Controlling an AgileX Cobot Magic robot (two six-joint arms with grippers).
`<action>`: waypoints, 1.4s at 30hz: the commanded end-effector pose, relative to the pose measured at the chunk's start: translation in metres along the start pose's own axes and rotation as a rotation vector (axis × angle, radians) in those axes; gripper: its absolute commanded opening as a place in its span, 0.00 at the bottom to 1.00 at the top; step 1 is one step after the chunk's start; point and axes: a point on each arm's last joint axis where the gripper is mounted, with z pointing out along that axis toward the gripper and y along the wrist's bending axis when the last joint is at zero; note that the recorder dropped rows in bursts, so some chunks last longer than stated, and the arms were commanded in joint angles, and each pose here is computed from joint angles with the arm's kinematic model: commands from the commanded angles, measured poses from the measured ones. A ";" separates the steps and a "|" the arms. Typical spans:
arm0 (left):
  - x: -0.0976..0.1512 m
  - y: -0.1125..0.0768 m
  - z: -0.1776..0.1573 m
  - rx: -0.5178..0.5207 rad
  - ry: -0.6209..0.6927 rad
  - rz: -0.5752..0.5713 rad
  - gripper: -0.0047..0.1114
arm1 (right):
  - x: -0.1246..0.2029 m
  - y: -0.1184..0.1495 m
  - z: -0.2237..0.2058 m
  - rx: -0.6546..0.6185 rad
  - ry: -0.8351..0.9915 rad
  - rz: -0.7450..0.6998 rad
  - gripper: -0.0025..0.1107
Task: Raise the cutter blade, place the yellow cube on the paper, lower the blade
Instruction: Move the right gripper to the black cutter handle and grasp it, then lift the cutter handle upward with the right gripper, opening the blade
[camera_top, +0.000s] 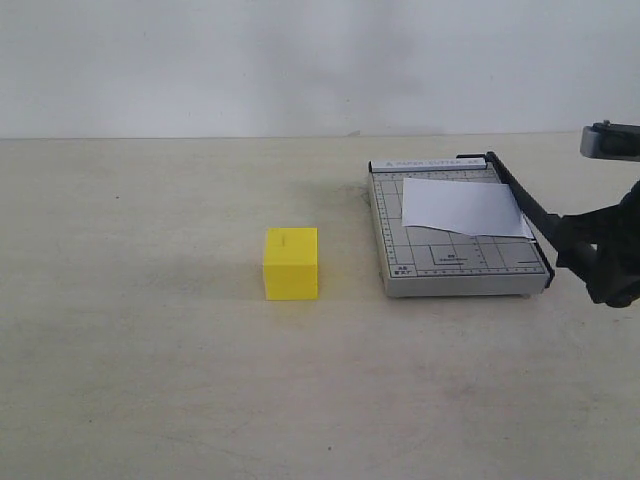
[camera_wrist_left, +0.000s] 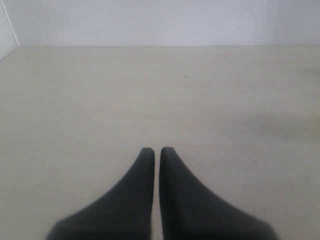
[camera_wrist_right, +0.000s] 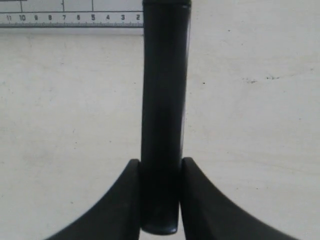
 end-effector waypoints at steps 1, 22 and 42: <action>-0.002 0.000 -0.001 -0.002 -0.017 -0.009 0.08 | -0.014 -0.003 -0.011 0.044 -0.154 -0.046 0.24; -0.002 0.000 -0.001 -0.002 -0.017 -0.009 0.08 | -0.002 0.004 -0.065 0.084 -0.466 -0.038 0.58; -0.002 0.000 -0.001 -0.002 -0.017 -0.009 0.08 | 0.089 0.017 -0.011 0.101 -0.725 -0.051 0.57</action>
